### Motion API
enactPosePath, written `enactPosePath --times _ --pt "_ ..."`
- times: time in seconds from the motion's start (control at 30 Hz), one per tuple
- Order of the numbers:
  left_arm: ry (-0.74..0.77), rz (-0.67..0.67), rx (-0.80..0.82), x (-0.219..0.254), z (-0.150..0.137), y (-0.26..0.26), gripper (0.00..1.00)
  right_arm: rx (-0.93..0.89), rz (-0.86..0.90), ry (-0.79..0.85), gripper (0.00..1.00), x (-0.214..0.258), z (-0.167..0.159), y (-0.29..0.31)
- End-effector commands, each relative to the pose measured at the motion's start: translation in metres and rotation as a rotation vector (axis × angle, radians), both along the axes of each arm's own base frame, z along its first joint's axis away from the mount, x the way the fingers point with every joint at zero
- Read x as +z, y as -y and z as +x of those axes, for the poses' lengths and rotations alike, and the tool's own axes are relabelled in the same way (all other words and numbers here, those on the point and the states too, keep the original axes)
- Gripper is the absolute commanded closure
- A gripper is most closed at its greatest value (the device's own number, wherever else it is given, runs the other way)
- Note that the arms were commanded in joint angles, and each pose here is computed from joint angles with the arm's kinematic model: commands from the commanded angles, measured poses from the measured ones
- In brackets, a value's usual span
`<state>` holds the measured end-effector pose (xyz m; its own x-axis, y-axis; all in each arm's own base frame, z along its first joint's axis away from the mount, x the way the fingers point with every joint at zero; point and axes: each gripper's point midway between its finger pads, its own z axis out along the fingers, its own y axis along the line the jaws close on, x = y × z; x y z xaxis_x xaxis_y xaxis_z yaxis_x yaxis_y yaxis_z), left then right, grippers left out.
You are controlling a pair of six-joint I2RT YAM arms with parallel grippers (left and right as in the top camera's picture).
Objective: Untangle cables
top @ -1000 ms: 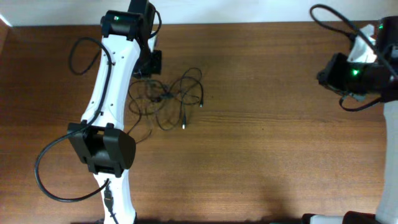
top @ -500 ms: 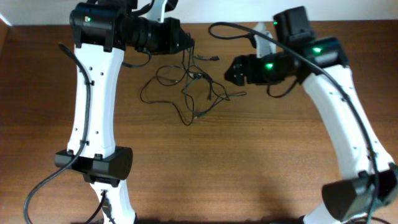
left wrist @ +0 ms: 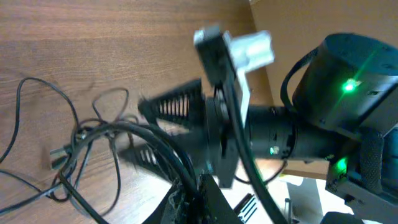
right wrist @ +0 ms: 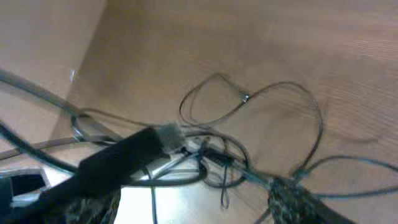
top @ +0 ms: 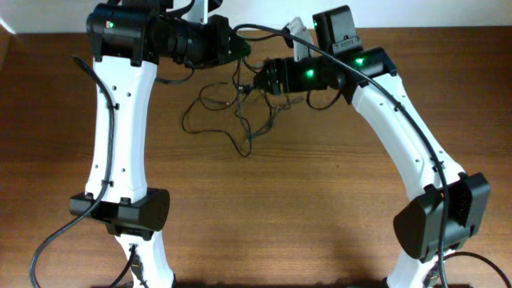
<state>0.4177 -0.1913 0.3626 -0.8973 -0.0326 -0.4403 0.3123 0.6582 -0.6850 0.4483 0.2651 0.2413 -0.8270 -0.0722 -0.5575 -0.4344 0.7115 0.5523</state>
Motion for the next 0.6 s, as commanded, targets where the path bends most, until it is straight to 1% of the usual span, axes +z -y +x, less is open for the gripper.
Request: enactPosePath --times 0.0,0.07,0.1,0.17,0.27,0.33,0.37,0.43,0.47,0.5,0.57 --pt "0.005 -0.027 -0.010 0.007 -0.002 0.002 0.92 -0.227 -0.066 0.083 0.24 0.005 0.033 0.003" --pt "0.005 -0.028 -0.011 0.007 -0.003 0.002 0.92 -0.360 -0.109 0.130 0.28 0.005 0.045 0.003" --pt "0.005 -0.028 -0.011 0.007 -0.003 0.002 0.92 -0.396 -0.112 0.128 0.31 0.003 0.047 0.002" --pt "0.004 -0.027 -0.011 0.007 -0.003 0.002 0.91 -0.488 -0.090 0.081 0.33 -0.006 0.052 0.000" --pt "0.003 -0.026 -0.011 0.006 -0.003 0.001 0.91 -0.443 -0.054 0.025 0.32 -0.013 0.046 -0.008" --pt "0.030 -0.015 -0.031 0.006 -0.003 0.001 0.91 -0.351 -0.002 -0.050 0.32 -0.015 0.035 -0.015" --pt "0.070 0.002 -0.062 0.006 -0.003 0.001 0.91 -0.241 0.012 -0.050 0.32 -0.014 0.028 -0.016" --pt "0.113 0.036 -0.113 0.003 -0.007 -0.002 0.91 0.011 0.062 0.009 0.31 -0.005 0.014 -0.018" --pt "0.106 0.055 -0.133 -0.002 -0.012 -0.007 0.91 0.117 0.071 0.049 0.26 -0.003 0.009 -0.006" --pt "0.069 0.066 -0.138 -0.008 -0.019 -0.012 0.90 0.143 0.067 0.071 0.18 -0.004 0.011 0.011" --pt "0.011 0.057 -0.144 -0.011 -0.030 -0.014 0.91 0.291 0.110 0.163 0.17 0.006 0.001 0.009"
